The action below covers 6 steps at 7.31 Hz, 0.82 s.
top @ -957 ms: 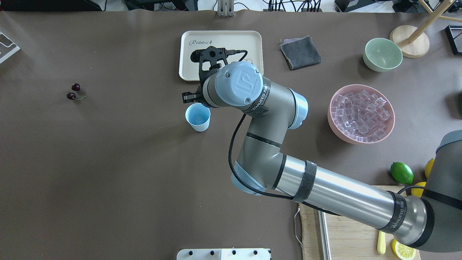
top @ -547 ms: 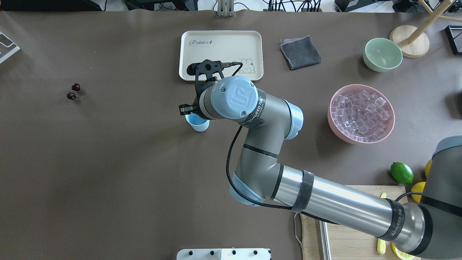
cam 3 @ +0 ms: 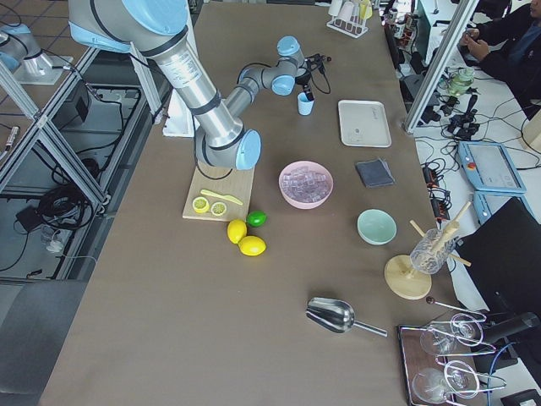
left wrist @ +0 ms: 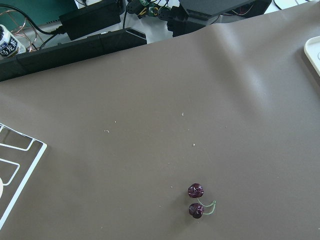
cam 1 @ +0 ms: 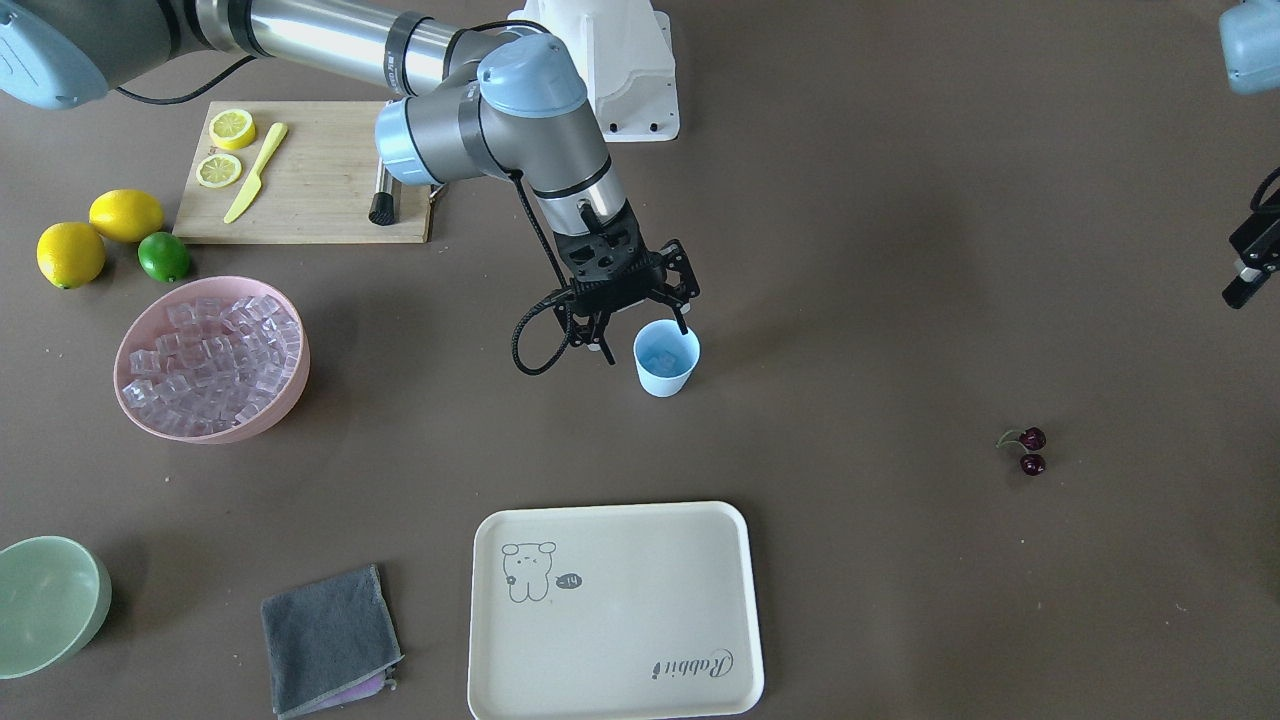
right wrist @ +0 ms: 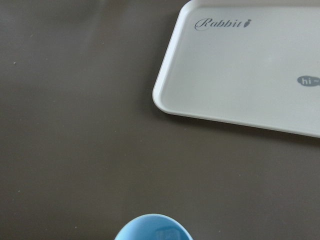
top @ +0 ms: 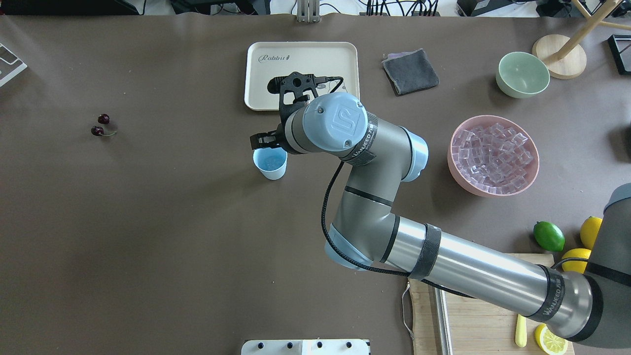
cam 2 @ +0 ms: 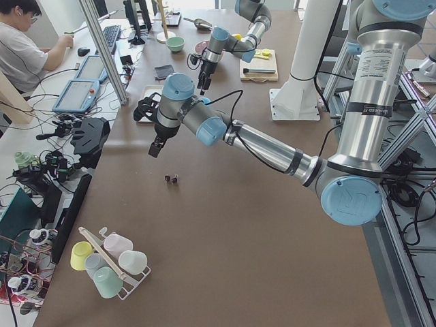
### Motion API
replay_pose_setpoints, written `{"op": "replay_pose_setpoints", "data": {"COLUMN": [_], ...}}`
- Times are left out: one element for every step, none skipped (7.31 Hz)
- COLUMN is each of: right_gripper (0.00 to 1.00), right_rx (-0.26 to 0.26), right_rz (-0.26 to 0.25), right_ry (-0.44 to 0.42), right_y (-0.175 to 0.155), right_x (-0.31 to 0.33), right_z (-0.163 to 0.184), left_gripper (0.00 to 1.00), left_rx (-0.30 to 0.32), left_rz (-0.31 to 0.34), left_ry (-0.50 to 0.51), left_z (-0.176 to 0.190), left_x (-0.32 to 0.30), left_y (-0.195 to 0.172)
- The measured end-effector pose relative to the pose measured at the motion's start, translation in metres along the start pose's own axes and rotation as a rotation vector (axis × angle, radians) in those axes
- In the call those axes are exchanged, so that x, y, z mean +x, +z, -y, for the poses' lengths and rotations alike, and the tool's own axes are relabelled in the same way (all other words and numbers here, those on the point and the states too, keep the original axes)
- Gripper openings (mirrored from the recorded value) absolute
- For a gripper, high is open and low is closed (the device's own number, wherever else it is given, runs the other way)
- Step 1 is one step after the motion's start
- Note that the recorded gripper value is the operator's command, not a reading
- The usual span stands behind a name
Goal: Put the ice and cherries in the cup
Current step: 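Withdraw the right arm from the cup while the left arm moves toward the cherries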
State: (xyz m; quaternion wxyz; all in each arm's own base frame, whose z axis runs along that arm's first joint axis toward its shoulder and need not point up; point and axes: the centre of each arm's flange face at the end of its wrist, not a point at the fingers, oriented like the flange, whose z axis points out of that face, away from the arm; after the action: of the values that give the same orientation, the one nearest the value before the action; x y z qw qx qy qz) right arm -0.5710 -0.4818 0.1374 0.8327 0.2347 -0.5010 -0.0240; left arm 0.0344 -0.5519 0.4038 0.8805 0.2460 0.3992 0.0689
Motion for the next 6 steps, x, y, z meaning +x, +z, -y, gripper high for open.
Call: {"op": "replay_pose_setpoints", "data": {"right_gripper": [1.00,1.00,1.00,1.00,1.00,1.00], "right_rx": [-0.002,0.001,-0.009,-0.035,-0.061,-0.080], "right_rz": [0.000,-0.010,-0.038,-0.082,-0.109,-0.133], "right_ry": [0.017,0.038,0.062,0.076,0.080,0.079], "right_y": [-0.013,-0.033,-0.057,-0.088,-0.121,-0.153], "right_x": [0.022,0.051,0.083,0.121,0.172,0.236], "right_z": [0.018,0.041,0.072,0.104,0.127,0.134], "left_gripper": [0.98,0.98,0.98,0.98,0.98,0.98], "left_rx": [-0.001,-0.010,-0.024,-0.038,-0.051,-0.068], "left_rz": [-0.007,-0.017,-0.032,-0.045,-0.053,-0.060], "left_ry": [0.011,0.011,0.004,-0.006,-0.031,-0.056], "left_z": [0.010,0.018,0.023,0.026,0.026,0.025], "left_x": [0.008,0.017,0.032,0.047,0.057,0.067], "left_y": [0.005,0.014,0.025,0.037,0.047,0.058]}}
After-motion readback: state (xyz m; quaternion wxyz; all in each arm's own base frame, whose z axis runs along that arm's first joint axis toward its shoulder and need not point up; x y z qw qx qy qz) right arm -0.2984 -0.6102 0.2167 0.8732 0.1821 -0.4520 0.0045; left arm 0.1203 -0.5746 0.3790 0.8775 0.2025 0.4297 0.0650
